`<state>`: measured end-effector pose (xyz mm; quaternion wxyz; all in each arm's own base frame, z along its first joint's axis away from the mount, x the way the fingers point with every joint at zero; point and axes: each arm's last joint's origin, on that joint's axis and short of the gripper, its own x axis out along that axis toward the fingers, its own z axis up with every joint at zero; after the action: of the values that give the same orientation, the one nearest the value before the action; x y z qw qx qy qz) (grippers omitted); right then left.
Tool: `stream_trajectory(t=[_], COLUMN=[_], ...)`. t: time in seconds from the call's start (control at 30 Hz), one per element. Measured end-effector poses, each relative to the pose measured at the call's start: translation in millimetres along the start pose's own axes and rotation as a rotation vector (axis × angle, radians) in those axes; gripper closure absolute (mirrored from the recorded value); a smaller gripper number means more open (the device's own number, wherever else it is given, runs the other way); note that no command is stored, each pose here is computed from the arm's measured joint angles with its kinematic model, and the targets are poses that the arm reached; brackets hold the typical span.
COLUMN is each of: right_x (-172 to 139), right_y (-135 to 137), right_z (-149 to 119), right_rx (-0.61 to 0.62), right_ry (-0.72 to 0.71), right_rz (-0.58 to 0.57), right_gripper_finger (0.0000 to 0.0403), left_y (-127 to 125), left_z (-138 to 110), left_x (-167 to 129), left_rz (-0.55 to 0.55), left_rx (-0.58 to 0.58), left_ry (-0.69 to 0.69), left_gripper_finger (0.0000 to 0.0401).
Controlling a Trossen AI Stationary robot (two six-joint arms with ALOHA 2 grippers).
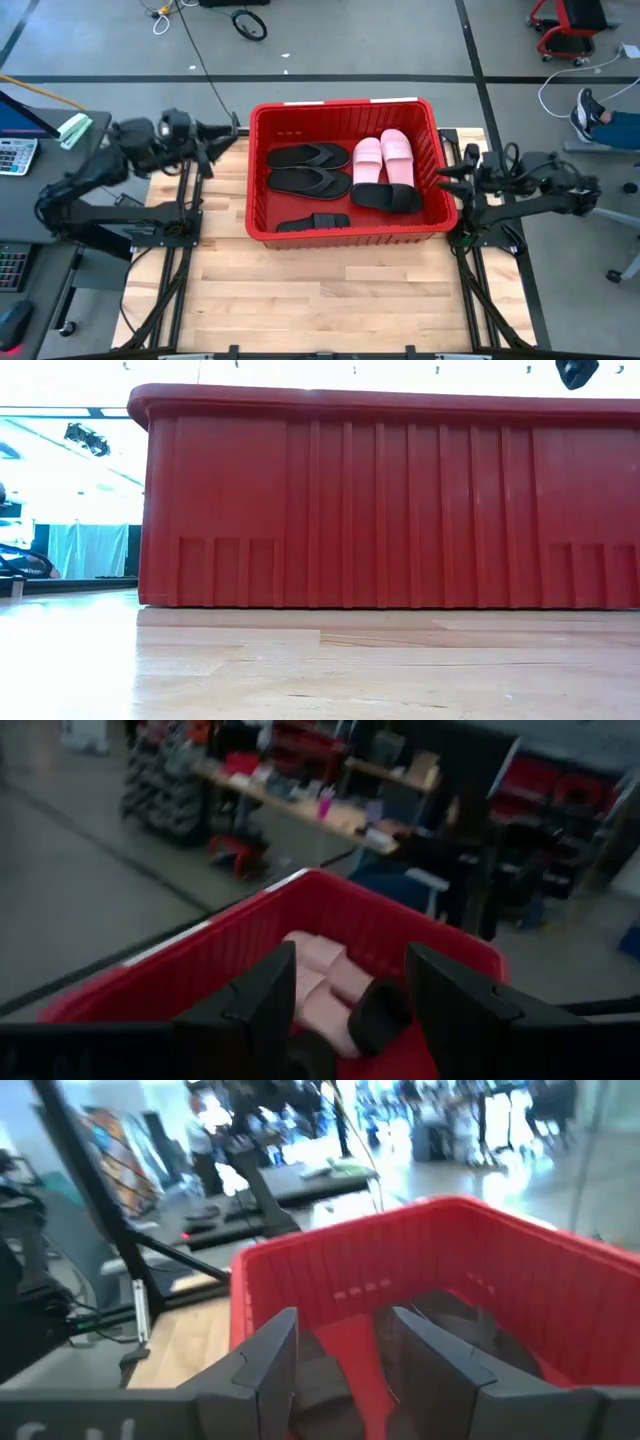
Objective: Pick and place slides into bin
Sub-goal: Return to Home Position
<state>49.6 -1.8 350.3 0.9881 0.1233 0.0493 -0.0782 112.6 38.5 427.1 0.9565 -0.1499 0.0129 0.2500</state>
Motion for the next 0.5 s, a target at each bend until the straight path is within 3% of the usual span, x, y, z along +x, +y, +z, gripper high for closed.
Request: stream_trajectory(t=[0.3, 0.5], right_x=[7.4, -0.2], right_y=[-10.4, -16.2], right_z=[-47.3, -62.5], right_rx=[0.015, 0.014], right_ry=[-0.087, -0.134], right_rz=[0.047, 0.076], right_gripper_finger=[0.0238, 0.0238], left_y=[23.9, 38.0], left_z=[-95.5, -139.2], left_x=[14.7, 13.5], left_rz=[-0.071, -0.086], left_rx=[-0.094, -0.142], left_ry=[-0.125, -0.153], left_gripper_finger=[0.0201, 0.0203])
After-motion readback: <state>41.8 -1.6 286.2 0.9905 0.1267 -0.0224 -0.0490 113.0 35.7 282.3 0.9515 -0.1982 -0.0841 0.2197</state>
